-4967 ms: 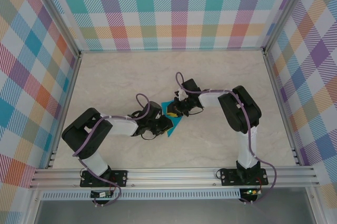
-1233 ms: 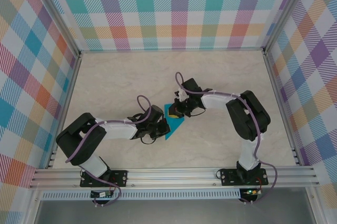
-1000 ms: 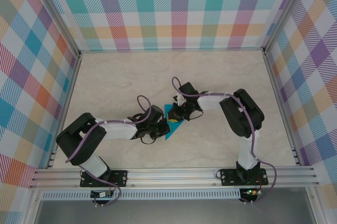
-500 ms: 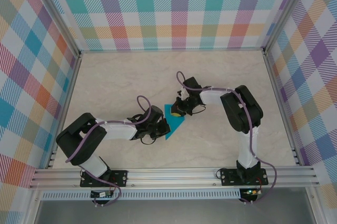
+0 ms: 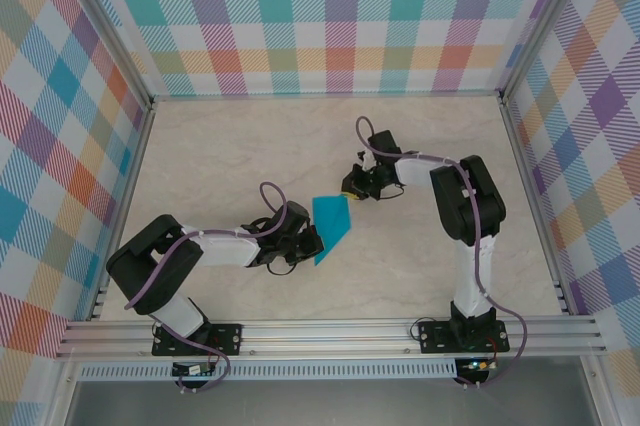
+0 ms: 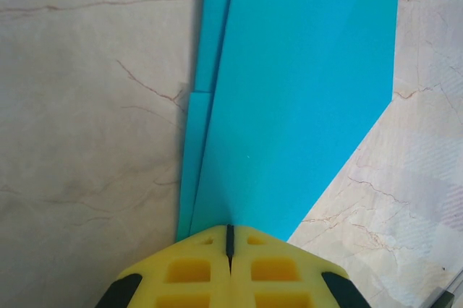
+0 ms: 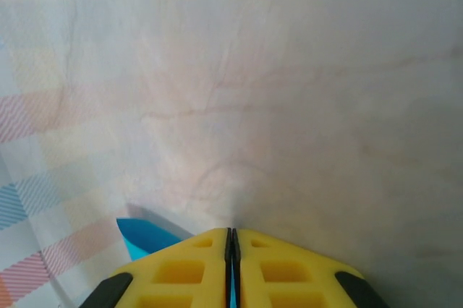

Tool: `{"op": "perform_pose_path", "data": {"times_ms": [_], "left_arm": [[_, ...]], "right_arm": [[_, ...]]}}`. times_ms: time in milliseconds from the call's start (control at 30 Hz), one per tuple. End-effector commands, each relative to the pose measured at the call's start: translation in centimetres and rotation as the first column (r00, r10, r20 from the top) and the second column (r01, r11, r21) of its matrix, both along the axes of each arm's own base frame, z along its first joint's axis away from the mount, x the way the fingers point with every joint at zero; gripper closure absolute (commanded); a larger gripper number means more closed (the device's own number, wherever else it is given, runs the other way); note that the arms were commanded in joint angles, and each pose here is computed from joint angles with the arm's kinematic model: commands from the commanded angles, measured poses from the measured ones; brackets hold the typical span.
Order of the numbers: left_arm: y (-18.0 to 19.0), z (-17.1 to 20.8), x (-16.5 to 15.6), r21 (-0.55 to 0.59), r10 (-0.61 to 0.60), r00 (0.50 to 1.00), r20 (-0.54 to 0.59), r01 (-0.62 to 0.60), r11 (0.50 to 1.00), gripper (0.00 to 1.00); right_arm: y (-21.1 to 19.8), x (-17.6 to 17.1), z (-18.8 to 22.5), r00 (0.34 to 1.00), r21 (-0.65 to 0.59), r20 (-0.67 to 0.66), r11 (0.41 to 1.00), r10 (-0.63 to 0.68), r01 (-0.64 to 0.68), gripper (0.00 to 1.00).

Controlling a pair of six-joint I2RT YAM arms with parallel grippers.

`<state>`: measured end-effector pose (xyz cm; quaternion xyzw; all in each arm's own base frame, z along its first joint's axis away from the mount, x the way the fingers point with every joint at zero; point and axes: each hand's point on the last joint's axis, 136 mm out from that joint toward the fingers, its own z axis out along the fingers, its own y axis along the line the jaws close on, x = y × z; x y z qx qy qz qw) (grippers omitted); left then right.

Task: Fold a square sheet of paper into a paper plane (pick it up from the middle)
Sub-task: Fourth fold the wing at the center of the table.

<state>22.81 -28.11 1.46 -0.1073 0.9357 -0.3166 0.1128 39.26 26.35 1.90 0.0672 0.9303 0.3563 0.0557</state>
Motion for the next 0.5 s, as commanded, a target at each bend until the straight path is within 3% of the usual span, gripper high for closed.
{"op": "perform_pose_path", "data": {"times_ms": [0, 167, 467], "left_arm": [[6.1, -6.3, -6.4, 0.269, -0.010, 0.972, -0.233, 0.074, 0.960, 0.98], [6.1, -6.1, -6.3, 0.268, -0.012, 0.975, -0.223, 0.073, 0.961, 0.98], [5.6, -5.9, -5.7, 0.263, -0.008, 0.978, -0.208, 0.064, 0.963, 0.98]], "right_arm": [[-1.0, 1.8, 1.1, 0.997, -0.035, 0.076, 0.999, -0.017, 0.020, 0.86], [0.0, 0.3, 5.6, 0.992, 0.065, 0.125, 0.998, 0.008, -0.016, 0.83], [3.8, -6.6, 5.1, 0.989, 0.111, 0.054, 0.984, 0.137, -0.142, 0.84]]}}
